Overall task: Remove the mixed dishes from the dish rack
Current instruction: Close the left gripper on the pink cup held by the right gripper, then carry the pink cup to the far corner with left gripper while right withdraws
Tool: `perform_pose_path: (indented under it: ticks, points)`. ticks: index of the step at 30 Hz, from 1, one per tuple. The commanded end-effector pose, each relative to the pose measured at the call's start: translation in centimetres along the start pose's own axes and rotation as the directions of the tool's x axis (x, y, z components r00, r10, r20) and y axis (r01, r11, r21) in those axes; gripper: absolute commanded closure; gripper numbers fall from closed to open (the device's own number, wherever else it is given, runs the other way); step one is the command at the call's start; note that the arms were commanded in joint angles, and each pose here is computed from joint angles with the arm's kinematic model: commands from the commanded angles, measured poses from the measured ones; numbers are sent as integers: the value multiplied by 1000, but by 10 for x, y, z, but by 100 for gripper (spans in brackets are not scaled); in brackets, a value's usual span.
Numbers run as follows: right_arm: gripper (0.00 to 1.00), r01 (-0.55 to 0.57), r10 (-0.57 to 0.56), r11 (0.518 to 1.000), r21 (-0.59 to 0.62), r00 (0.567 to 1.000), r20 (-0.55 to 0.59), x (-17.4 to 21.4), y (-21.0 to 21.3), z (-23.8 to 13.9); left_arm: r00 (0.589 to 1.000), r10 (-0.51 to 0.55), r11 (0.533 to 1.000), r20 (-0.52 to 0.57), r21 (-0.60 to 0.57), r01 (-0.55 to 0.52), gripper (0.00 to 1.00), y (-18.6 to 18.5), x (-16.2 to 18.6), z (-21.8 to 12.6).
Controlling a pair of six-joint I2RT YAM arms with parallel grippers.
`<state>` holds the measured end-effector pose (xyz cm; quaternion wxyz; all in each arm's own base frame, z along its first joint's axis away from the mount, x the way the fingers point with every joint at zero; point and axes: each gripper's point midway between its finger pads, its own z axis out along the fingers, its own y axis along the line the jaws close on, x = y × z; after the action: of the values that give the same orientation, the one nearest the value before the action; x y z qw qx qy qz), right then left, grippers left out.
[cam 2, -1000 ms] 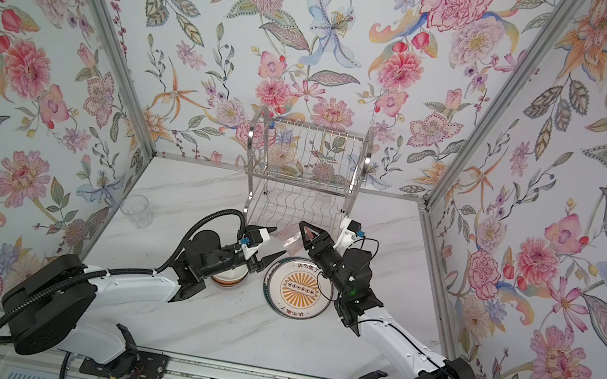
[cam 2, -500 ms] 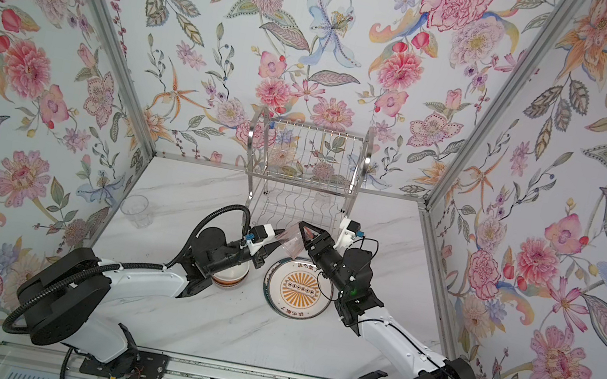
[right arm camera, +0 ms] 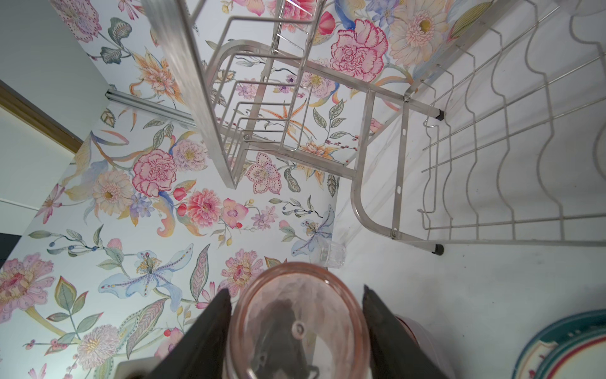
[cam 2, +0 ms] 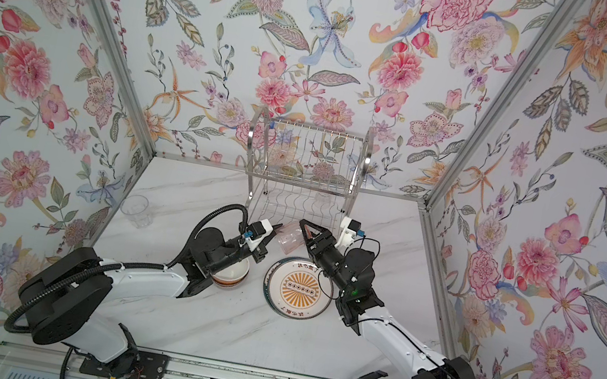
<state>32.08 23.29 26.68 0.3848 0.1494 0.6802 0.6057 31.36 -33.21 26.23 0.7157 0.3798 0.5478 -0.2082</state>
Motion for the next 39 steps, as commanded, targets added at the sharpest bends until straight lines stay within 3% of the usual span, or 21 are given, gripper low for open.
perform_pose_path:
  ticks: [1, 4, 5, 9, 12, 17, 19, 23, 26, 30, 33, 39]
  points:
    - [26, 139, -139, 990, 5, 990, -11, -4, 6, -6, 998, 8, 1000, 69, -12, -7, 100, 1, -34, -9]
    - [17, 250, -248, 967, 42, 968, -46, -2, 6, -8, 997, 57, 997, 51, -54, -54, 100, 10, -41, -19]
    - [2, 295, -291, 952, 76, 955, -61, -2, 3, -8, 996, 76, 994, 39, -77, -73, 100, 15, -43, -24]
    - [1, 491, -483, 856, 162, 871, -88, -6, 1, -15, 988, 150, 964, -30, -217, -153, 100, 41, -46, -50]
    - [1, 633, -626, 759, 150, 774, -97, -6, 9, -20, 984, 170, 931, -55, -317, -179, 100, 63, -56, -73]
    - [1, 844, -847, 530, 81, 531, 0, 3, 33, -31, 995, 88, 891, -40, -444, -97, 100, 91, -69, -106]
    - [1, 888, -890, 456, 64, 454, 41, 8, 41, -35, 998, 31, 865, -61, -499, -57, 100, 107, -70, -116]
    - [1, 929, -929, 369, 22, 368, 41, 25, 45, -33, 971, -194, 806, -137, -587, 78, 100, 153, -58, -133]
    - [1, 944, -943, 331, 9, 331, 26, 32, 44, -30, 938, -244, 783, -248, -621, 39, 100, 176, -50, -144]
    - [1, 949, -949, 315, 16, 314, 25, 35, 44, -28, 847, -324, 765, -421, -644, -28, 100, 202, -36, -157]
    - [1, 949, -949, 314, 21, 313, 19, 34, 44, -28, 734, -413, 775, -539, -631, -27, 100, 214, -11, -166]
    - [1, 950, -950, 313, 6, 313, -11, 38, 43, -28, 471, -518, 781, -714, -619, -80, 100, 229, 48, -187]
